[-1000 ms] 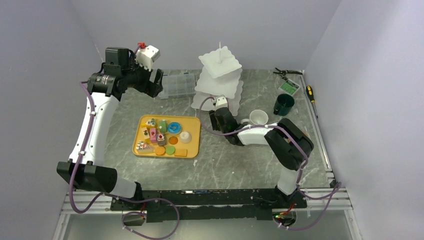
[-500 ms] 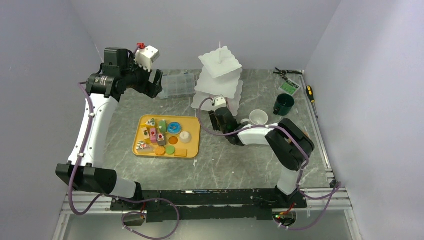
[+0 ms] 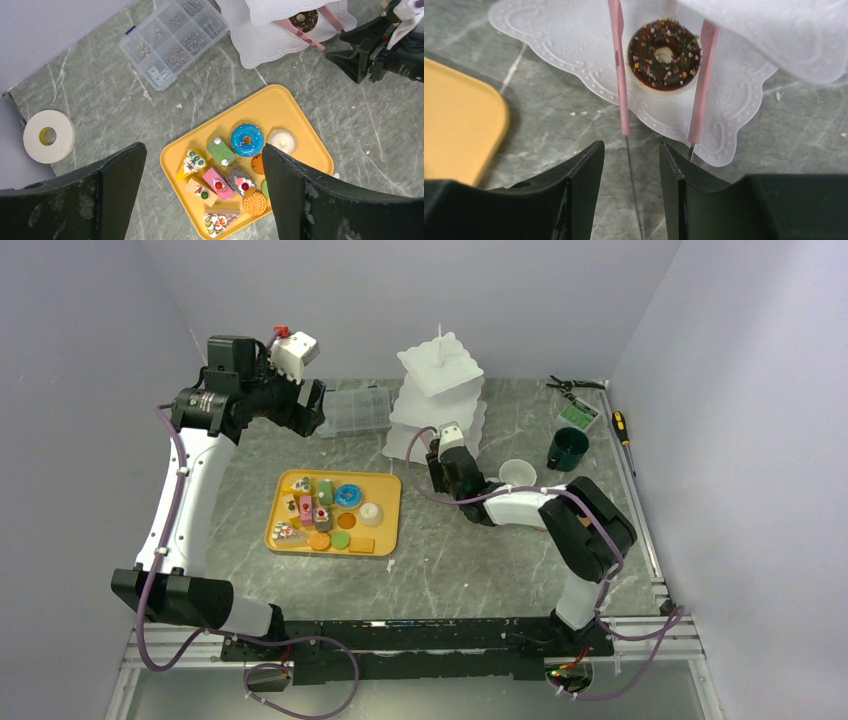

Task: Serve the afternoon tea
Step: Pick up the clamp from the desert table.

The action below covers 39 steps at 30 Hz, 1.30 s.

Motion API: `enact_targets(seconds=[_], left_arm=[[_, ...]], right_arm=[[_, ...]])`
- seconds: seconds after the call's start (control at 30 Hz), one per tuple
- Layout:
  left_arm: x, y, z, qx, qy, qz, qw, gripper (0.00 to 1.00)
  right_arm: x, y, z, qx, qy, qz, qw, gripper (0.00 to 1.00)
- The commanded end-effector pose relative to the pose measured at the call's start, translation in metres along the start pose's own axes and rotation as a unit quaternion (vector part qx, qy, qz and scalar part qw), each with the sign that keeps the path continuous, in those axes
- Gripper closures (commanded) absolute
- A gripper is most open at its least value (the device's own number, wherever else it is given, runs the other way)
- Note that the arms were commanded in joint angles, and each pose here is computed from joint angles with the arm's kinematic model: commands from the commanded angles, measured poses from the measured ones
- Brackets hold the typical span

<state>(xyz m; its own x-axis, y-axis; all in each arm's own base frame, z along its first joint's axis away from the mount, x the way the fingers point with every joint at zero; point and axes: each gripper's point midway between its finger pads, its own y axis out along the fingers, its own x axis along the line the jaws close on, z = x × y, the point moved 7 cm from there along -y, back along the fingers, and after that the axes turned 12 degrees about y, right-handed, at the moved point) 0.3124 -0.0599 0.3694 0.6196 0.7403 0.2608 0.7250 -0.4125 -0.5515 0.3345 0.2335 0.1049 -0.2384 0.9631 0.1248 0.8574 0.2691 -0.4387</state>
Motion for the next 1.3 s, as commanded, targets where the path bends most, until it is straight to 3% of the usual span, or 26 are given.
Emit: enact_targets(seconds=[0.0,0.27,0.37,0.47,0.5,0.8,1.03,1.17,1.27], left_arm=[[-0.001,-0.013,-0.008,-0.024,0.014,-0.003,1.000,0.08],[0.001,-0.015,-0.011,-0.026,0.017,-0.006,1.000,0.08],[0.000,-0.016,-0.011,-0.026,0.020,-0.006,0.999,0.08],[0.000,-0.018,-0.012,-0.026,0.022,-0.008,0.999,0.08],[0.000,-0.019,-0.012,-0.027,0.022,-0.008,0.999,0.08],[-0.003,-0.024,-0.012,-0.028,0.024,-0.003,0.999,0.08],[-0.010,-0.030,-0.009,-0.027,0.045,0.020,0.998,0.07],[-0.027,-0.038,-0.004,-0.038,0.076,0.083,0.993,0.07],[-0.049,-0.049,0.004,-0.057,0.120,0.165,0.977,0.07]], right_arm=[[0.002,0.012,0.002,0.004,-0.001,-0.005,1.000,0.52],[0.003,0.021,0.018,0.026,0.000,-0.010,1.000,0.63],[0.002,0.022,0.018,0.025,-0.005,-0.006,1.000,0.76],[0.002,0.018,0.013,0.015,-0.011,-0.005,1.000,0.98],[0.002,0.016,0.012,0.012,-0.013,-0.005,1.000,1.00],[0.010,-0.009,0.005,0.001,-0.030,-0.007,1.000,1.00],[0.021,-0.043,0.016,0.050,-0.008,-0.048,0.998,1.00],[0.030,-0.075,0.027,0.095,-0.018,-0.097,0.991,1.00],[0.037,-0.102,0.027,0.121,-0.034,-0.138,0.982,1.00]])
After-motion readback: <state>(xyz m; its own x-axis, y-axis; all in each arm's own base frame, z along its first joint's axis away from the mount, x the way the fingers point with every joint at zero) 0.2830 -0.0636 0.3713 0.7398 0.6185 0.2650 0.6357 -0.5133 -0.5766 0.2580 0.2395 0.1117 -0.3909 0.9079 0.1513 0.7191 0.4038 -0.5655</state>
